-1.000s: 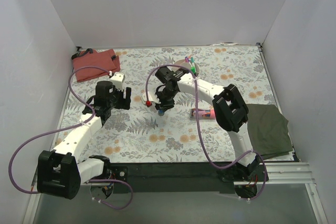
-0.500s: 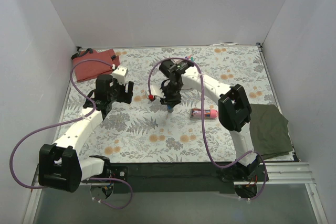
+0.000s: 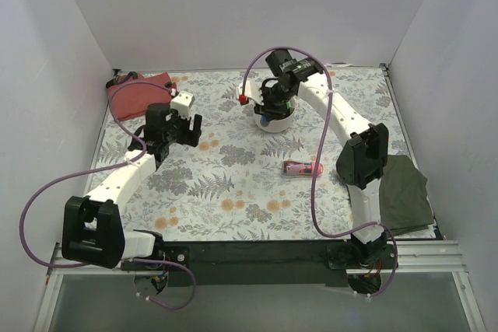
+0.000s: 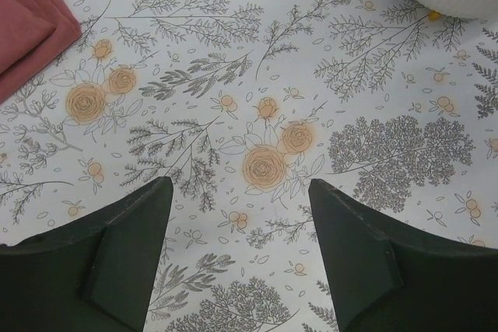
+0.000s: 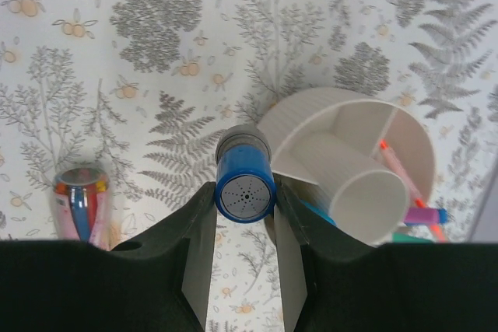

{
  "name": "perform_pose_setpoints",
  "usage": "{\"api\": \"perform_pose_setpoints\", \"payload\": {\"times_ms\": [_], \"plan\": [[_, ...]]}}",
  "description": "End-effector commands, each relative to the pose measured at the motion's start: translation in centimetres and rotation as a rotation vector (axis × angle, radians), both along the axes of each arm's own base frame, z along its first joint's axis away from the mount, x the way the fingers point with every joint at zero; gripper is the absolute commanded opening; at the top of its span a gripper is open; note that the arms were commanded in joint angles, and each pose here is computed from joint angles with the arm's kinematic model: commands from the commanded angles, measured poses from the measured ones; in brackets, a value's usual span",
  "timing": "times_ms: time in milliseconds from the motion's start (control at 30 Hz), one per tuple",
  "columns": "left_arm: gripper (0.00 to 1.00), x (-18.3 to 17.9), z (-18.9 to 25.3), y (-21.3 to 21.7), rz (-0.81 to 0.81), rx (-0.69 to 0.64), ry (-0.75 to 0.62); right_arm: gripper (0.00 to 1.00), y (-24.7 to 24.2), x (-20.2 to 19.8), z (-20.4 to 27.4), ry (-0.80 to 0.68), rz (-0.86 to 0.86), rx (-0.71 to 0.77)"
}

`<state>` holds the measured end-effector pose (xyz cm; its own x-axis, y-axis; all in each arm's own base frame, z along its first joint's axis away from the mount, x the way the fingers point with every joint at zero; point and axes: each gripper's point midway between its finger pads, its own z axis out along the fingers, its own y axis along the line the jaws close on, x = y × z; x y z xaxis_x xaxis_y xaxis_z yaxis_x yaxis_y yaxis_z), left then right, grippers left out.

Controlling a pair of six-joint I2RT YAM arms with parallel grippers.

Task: Sort the stationery into containers
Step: Place the stationery in the storage box.

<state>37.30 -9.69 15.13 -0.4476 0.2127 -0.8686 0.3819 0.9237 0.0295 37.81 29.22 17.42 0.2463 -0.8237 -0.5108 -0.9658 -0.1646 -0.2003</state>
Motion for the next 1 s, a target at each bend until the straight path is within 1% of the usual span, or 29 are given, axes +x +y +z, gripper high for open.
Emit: {"api": "perform_pose_setpoints", "payload": {"times_ms": [0, 100, 133, 200, 300, 433, 633, 700, 867, 967], "plan": [[0.71, 2.0, 2.2, -0.6, -0.014, -0.028, -0.072, 0.01, 0.6, 2.6, 7.8, -0.198, -0.044, 0.137], [0.7, 2.6, 1.0, -0.7, -0.014, -0.019, -0.044, 0.01, 0.6, 3.5, 9.0, -0.244, -0.058, 0.164], [0.7, 3.0, 1.3, -0.8, -0.014, -0.021, -0.052, 0.01, 0.5, 3.9, 9.0, -0.25, -0.07, 0.166], [0.7, 3.4, 0.7, -1.0, -0.022, -0.024, -0.033, 0.01, 0.6, 5.0, 9.7, -0.277, -0.108, 0.18], [0.7, 4.2, 1.0, -1.5, -0.027, -0.047, -0.027, 0.01, 0.5, 6.9, 10.8, -0.293, -0.177, 0.218], [0.7, 4.7, 0.6, -2.0, -0.033, -0.061, 0.002, 0.01, 0.9, 8.5, 9.5, -0.287, -0.22, 0.219], [0.71, 5.1, 0.0, -1.9, -0.022, -0.054, 0.036, 0.01, 1.7, 9.8, 7.9, -0.264, -0.259, 0.221], [0.71, 5.2, 0.0, -1.9, -0.022, -0.055, 0.036, 0.01, 1.8, 9.5, 7.4, -0.243, -0.254, 0.22], [0.71, 5.1, -0.9, -1.8, -0.003, -0.064, 0.053, 0.01, 1.0, 8.5, 4.6, -0.203, -0.241, 0.151], [0.71, 5.1, -1.1, -1.8, 0.003, -0.072, 0.054, 0.01, 0.8, 8.4, 3.9, -0.195, -0.235, 0.13]]}}
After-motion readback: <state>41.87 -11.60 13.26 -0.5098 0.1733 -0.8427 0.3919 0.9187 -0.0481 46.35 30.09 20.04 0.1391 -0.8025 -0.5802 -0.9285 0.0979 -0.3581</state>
